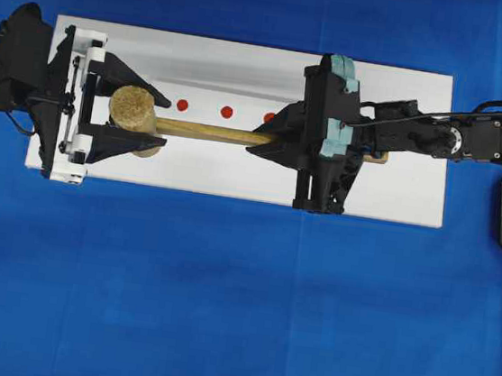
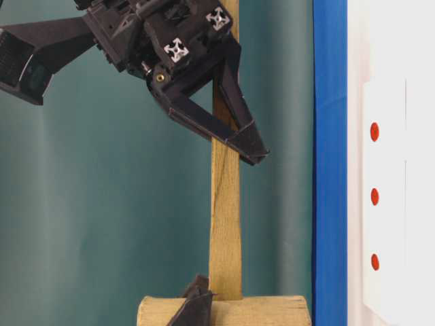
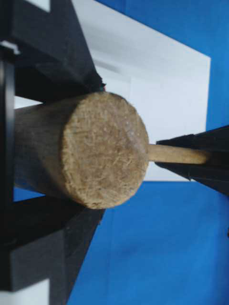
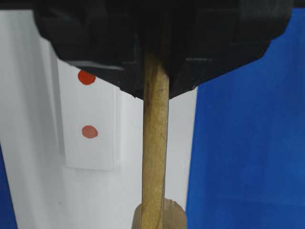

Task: Hit the mark with a hammer.
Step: 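Grasp the mallet head with the left gripper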

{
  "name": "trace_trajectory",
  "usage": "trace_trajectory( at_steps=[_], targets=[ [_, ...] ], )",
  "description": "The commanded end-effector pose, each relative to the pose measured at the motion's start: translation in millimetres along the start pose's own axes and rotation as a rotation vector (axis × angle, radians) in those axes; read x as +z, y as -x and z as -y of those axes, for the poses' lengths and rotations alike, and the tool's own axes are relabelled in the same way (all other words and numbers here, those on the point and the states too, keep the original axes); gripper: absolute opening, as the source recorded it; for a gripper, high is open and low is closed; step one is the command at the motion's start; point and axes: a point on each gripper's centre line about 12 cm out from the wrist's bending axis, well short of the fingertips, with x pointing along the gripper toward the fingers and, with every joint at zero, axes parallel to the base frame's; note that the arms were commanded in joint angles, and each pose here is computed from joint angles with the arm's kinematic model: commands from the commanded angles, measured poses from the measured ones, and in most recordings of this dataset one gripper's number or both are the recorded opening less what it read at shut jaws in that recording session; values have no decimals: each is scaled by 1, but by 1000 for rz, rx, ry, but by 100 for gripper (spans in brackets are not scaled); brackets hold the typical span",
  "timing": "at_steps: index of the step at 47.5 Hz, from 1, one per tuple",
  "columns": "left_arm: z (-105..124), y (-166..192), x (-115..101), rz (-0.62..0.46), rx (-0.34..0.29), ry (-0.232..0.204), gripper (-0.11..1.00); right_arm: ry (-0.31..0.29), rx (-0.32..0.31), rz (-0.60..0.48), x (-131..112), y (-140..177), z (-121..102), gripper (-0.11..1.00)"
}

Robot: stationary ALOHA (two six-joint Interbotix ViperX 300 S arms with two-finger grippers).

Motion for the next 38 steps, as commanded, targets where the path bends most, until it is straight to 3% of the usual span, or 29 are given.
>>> trace_trajectory(
  at_steps=[1,6,15,18,24,30,38],
  targets=[
    [-1,0,9,29,4,13,45,9,6,44,16,3,-4,2],
    [-2,1,10,31,6,14,45,4,-7,52,17,3,-2,22],
    [-1,1,10,32,4,15,45,13,-34,69,18,5,0,79],
    [-2,1,11,33,6,20,45,20,-39,80,20,8,0,92],
    [-2,1,9,19,8,49,45,51,-39,97,23,11,-4,91],
    [-2,0,12,15,9,129,45,98,-46,115,25,12,-8,92],
    [-2,2,19,34,4,368,45,150,-52,119,25,12,-8,92]
  ],
)
